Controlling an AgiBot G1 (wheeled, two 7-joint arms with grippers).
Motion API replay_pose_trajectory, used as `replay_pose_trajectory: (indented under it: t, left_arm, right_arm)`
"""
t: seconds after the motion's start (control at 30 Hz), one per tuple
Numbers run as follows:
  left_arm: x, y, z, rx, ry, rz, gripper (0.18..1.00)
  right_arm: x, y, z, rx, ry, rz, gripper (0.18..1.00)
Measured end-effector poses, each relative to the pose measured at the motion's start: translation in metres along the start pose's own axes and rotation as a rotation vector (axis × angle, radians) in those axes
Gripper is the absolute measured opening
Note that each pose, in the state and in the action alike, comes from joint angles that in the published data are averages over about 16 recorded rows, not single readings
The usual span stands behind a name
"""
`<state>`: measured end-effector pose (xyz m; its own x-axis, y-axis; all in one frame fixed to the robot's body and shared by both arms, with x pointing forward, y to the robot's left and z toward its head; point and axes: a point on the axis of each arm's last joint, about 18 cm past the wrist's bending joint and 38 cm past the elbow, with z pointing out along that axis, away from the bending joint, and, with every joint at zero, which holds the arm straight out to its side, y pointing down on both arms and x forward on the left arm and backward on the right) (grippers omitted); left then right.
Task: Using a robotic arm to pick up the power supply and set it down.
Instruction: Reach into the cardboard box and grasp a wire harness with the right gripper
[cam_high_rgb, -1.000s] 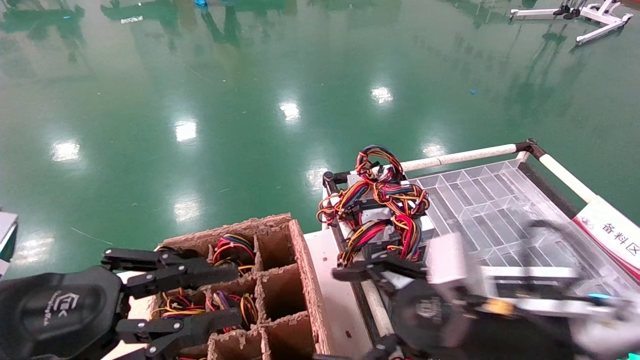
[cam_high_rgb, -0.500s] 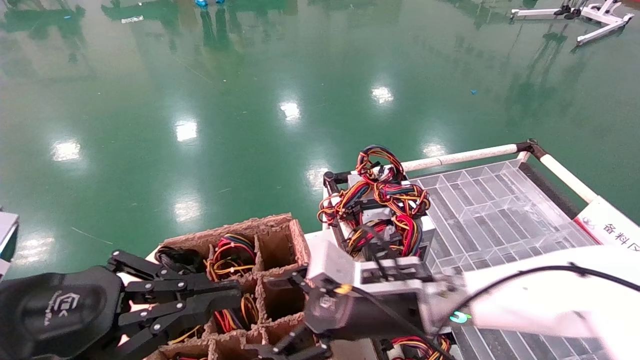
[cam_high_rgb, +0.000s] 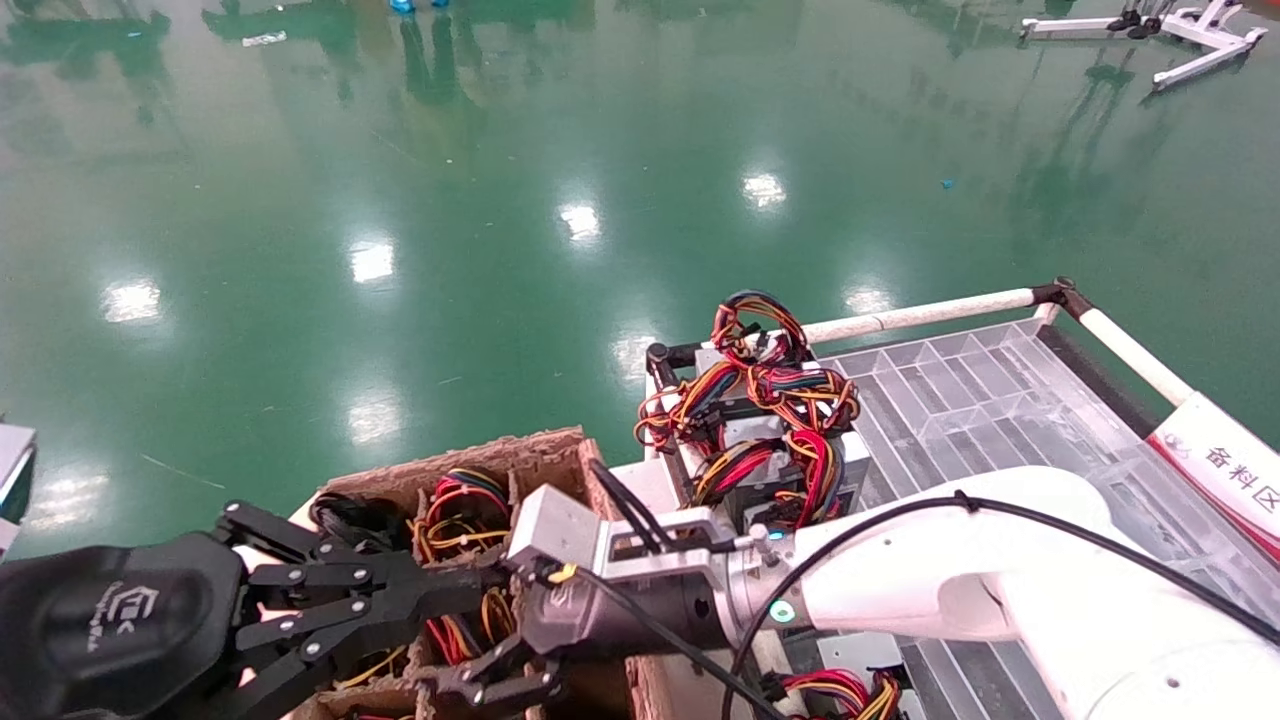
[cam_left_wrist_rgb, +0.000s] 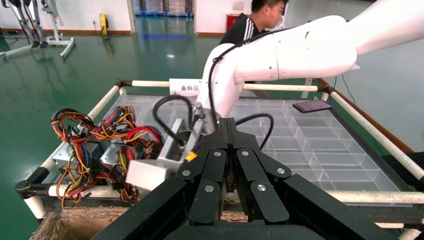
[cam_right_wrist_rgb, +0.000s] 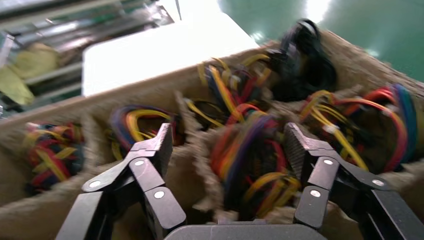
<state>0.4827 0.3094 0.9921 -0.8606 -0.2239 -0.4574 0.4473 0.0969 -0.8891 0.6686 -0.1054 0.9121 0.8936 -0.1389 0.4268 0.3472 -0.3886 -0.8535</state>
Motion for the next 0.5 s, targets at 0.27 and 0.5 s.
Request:
replay_pose_trajectory:
  t: [0.27, 0.5]
  left_arm:
    - [0.000, 0.000, 0.000, 0.000, 0.000, 0.000, 0.193]
    - [0.000, 0.000, 0.000, 0.000, 0.000, 0.000, 0.208]
  right_arm:
    - [0.002, 0.003, 0.009, -0.018, 0.013, -0.006, 0.722]
    - [-0.001, 0.007, 0.014, -0.025, 0.008, 0.010, 0.562]
